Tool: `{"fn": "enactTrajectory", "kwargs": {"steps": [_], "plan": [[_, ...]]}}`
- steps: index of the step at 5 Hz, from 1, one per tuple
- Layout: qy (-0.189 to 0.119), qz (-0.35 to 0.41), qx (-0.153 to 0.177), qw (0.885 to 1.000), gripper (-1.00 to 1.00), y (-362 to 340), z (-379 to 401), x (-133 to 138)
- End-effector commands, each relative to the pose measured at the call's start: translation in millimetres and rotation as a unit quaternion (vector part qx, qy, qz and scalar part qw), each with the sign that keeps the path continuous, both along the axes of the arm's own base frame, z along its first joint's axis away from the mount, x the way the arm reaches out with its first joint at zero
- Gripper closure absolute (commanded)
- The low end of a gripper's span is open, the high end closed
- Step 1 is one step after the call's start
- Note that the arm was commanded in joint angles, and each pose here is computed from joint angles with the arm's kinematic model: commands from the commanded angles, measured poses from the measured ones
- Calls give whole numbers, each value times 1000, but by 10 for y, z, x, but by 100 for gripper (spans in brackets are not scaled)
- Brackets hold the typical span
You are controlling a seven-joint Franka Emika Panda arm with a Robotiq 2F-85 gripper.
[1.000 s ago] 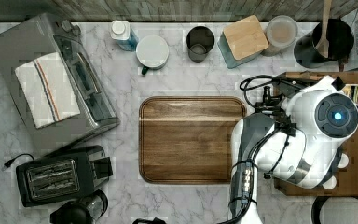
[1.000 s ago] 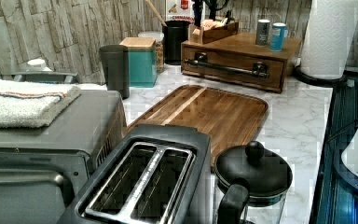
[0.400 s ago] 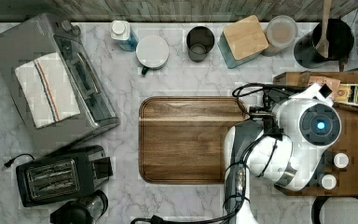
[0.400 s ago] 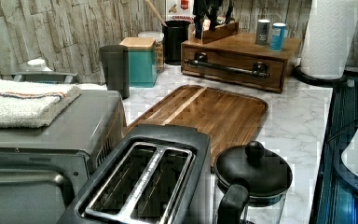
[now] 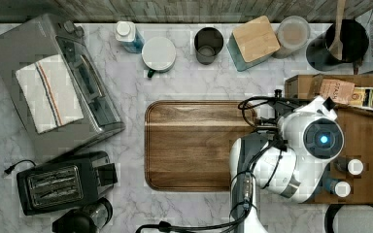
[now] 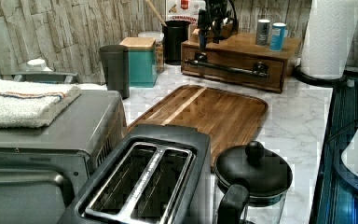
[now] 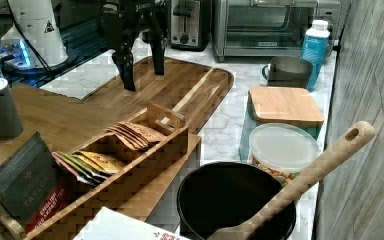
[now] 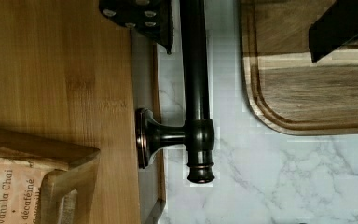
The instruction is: Open the drawer.
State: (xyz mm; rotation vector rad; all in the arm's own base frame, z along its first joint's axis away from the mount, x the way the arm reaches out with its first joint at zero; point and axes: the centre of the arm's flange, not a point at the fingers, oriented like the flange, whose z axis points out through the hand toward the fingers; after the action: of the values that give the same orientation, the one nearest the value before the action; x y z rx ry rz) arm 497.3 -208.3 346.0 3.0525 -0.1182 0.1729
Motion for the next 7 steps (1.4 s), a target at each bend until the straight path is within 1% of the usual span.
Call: {"fn": "enactTrajectory", "kwargs": {"steps": [1,2,3,4,5,6,7], "plan": [[-6,-12,21,1000,-100,-206,-466,-223],[-15,-15,11,1000,-100,-353,-565,-307],[-23,-15,25,999,-100,-347,-780,-271],[-42,-33,35,998,-100,-256,-991,-295],[-42,-31,40,998,-100,-263,-1086,-272],[-25,-31,46,998,-100,-195,-997,-245],[-5,-34,45,998,-100,-15,-853,-238]]}}
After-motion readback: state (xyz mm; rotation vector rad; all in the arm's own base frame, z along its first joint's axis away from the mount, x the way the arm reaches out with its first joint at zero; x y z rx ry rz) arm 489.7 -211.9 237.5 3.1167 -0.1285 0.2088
